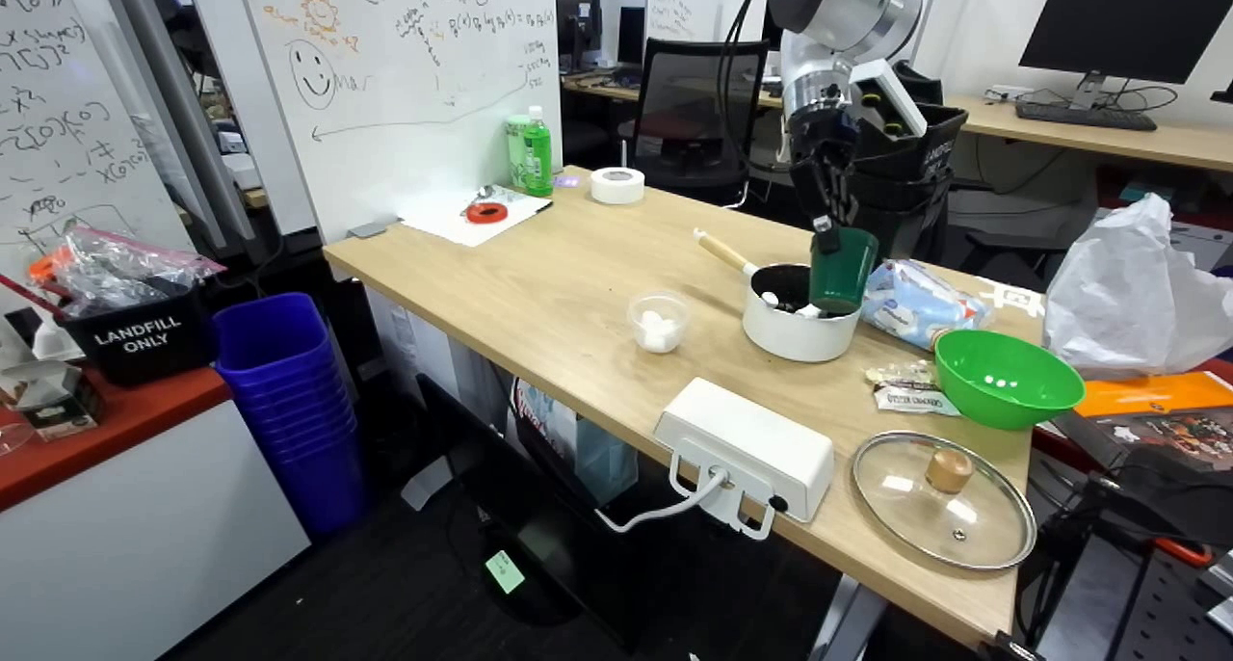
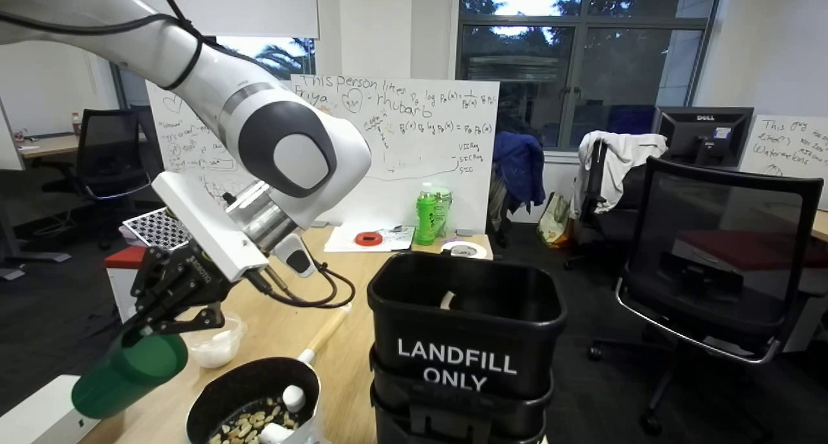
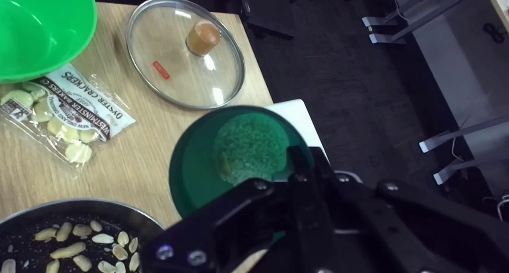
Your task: Pour the contents of the cup into the pot
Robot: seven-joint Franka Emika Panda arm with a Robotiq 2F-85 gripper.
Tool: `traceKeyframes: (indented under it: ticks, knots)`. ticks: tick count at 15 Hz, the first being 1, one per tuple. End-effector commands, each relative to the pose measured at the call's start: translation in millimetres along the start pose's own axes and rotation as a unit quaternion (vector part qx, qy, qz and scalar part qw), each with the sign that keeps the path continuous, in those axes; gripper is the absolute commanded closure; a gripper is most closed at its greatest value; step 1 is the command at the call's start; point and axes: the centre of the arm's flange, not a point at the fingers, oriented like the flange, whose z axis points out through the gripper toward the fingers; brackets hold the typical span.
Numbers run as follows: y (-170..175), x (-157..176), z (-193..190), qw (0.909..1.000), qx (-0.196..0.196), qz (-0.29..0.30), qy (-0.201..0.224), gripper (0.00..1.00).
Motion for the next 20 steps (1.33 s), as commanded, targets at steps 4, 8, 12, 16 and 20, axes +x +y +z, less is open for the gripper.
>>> traceKeyframes:
  ticks: [4,8,12,16,20]
  knots:
    - [4.6,18.2,-19.6,0.9978,0.037,-0.003,-0.055,0.99]
    - [9.3,27.1,-21.5,0.994,0.067,-0.011,-0.085,0.99]
    - [13.3,38.2,-22.8,0.9901,0.098,-0.026,-0.097,0.99]
    - [19.8,43.1,-23.8,0.986,0.121,-0.032,-0.11,0.99]
    - [26.0,50.4,-29.5,0.9825,0.154,-0.038,-0.098,0.99]
